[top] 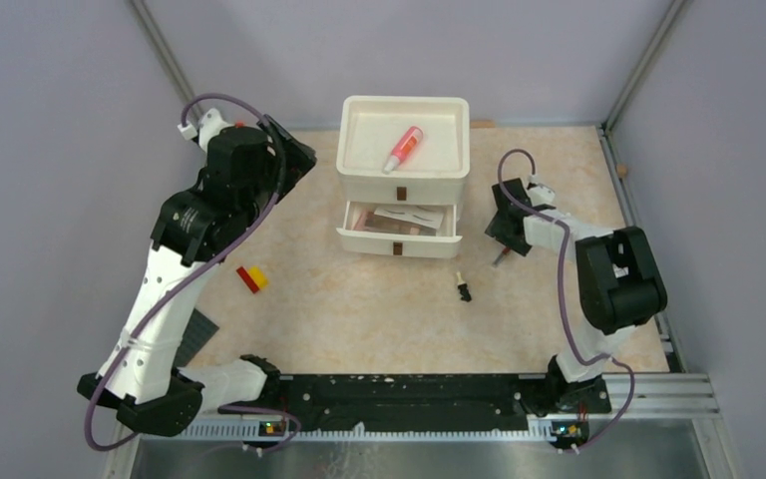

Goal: Organize the makeup
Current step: Pick up the makeup from the center of the board.

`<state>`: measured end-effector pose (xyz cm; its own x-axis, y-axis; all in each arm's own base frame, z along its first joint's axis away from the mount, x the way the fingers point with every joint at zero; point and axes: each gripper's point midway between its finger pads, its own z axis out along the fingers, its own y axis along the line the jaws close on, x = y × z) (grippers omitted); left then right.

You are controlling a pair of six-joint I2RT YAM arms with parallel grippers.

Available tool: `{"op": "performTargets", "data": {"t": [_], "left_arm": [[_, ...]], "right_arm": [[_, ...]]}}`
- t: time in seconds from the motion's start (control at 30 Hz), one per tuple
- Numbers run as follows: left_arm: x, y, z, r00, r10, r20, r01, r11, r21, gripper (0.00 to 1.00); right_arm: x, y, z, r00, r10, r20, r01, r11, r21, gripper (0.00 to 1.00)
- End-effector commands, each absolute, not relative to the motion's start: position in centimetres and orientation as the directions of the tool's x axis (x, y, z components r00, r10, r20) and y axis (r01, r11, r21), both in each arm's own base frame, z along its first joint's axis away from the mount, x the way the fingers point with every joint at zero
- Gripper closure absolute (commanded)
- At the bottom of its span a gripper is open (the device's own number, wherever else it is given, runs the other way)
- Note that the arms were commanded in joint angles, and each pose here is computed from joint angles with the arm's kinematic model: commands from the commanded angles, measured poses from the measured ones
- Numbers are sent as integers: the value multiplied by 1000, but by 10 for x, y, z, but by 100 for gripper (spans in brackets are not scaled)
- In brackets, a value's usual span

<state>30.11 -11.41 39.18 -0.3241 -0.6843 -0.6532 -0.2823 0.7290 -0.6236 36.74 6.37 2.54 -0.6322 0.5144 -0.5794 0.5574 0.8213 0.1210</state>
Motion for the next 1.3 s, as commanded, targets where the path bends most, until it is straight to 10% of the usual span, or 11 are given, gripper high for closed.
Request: {"op": "performTargets", "data": {"t": [0.0,0.2,0.43,1.27], "left_arm": [[304,-107,418,-228,-719,-657,-254,695,-673,1],[308,-110,416,-227,-712,-664,-236,702,-672,1],[311,-112,403,-241,-702,-669,-244,712,-659,1],[324,-126,389,-286,-728,-623,-256,685,-682,1]], "right_arm": [[369,58,14,-660,499,-562,567,821,63,39],[370,53,12,-674,468,-571,556,831,24,53],[368,50,3,-698,433,-571,532,847,-8,100],[356,50,106,-535,441,-721,451,870,197,100]]}}
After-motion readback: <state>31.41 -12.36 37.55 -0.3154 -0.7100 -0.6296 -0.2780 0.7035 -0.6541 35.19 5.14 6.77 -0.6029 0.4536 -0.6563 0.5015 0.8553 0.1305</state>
